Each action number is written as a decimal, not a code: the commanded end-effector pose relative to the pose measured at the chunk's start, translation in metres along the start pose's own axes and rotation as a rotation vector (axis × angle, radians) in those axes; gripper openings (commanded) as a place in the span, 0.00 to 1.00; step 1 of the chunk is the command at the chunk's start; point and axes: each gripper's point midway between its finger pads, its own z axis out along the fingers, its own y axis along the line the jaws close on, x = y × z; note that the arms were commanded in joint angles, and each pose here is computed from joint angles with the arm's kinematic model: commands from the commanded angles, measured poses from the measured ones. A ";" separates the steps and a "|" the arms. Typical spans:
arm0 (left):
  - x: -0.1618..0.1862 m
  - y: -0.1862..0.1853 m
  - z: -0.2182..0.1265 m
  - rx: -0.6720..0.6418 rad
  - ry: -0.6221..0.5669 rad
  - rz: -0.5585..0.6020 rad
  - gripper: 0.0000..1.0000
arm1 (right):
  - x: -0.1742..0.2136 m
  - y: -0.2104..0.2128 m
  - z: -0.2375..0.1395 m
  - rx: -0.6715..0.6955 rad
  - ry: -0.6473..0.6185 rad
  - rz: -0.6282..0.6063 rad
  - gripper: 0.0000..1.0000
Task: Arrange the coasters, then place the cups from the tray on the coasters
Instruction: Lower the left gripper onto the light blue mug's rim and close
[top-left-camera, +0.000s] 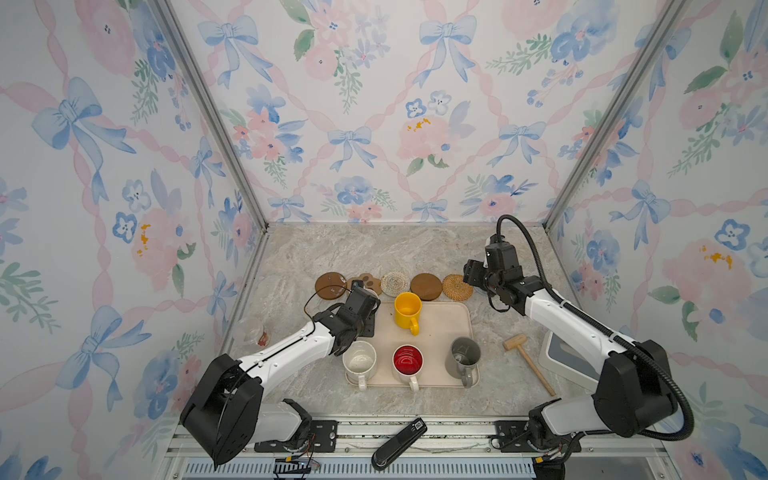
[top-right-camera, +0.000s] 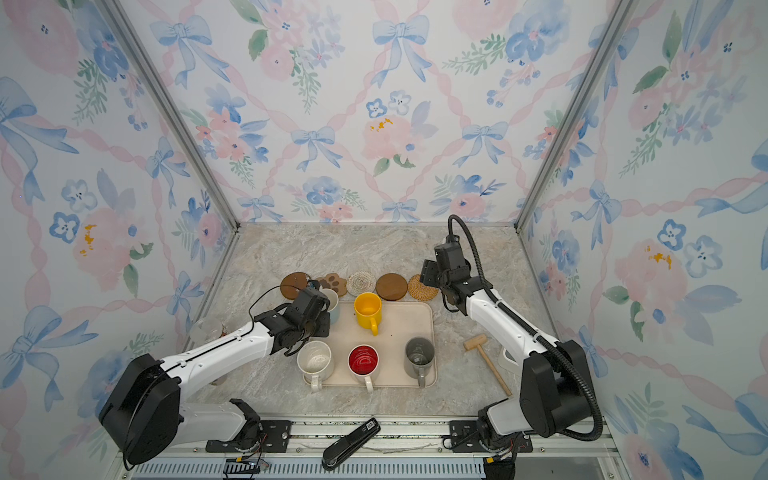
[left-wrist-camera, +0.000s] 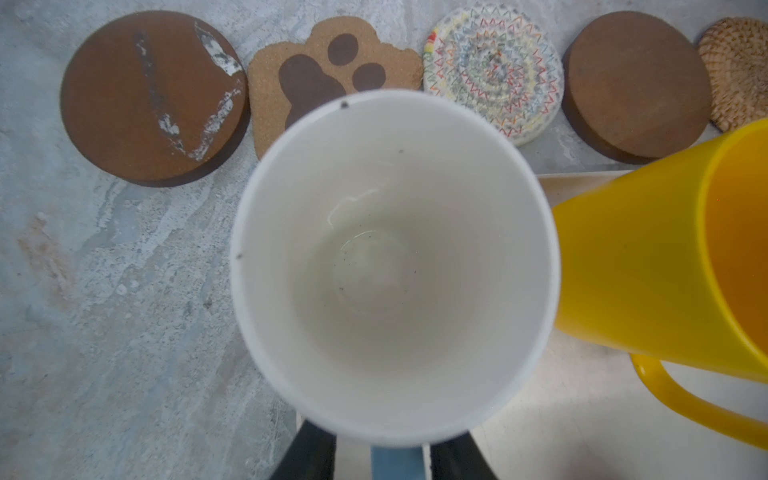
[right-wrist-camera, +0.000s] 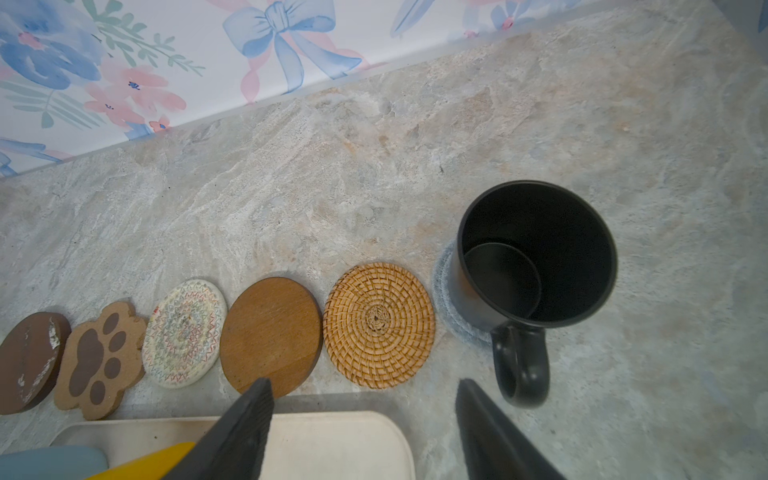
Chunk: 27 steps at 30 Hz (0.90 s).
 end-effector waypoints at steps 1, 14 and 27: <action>-0.007 -0.003 0.000 -0.002 -0.012 -0.011 0.33 | 0.001 -0.005 0.003 0.013 0.012 0.016 0.72; -0.005 0.001 0.001 -0.018 -0.011 -0.014 0.28 | 0.002 -0.004 0.005 0.009 0.018 0.015 0.72; -0.003 0.006 0.006 -0.052 -0.008 -0.018 0.05 | 0.003 -0.005 0.008 0.013 0.026 0.015 0.72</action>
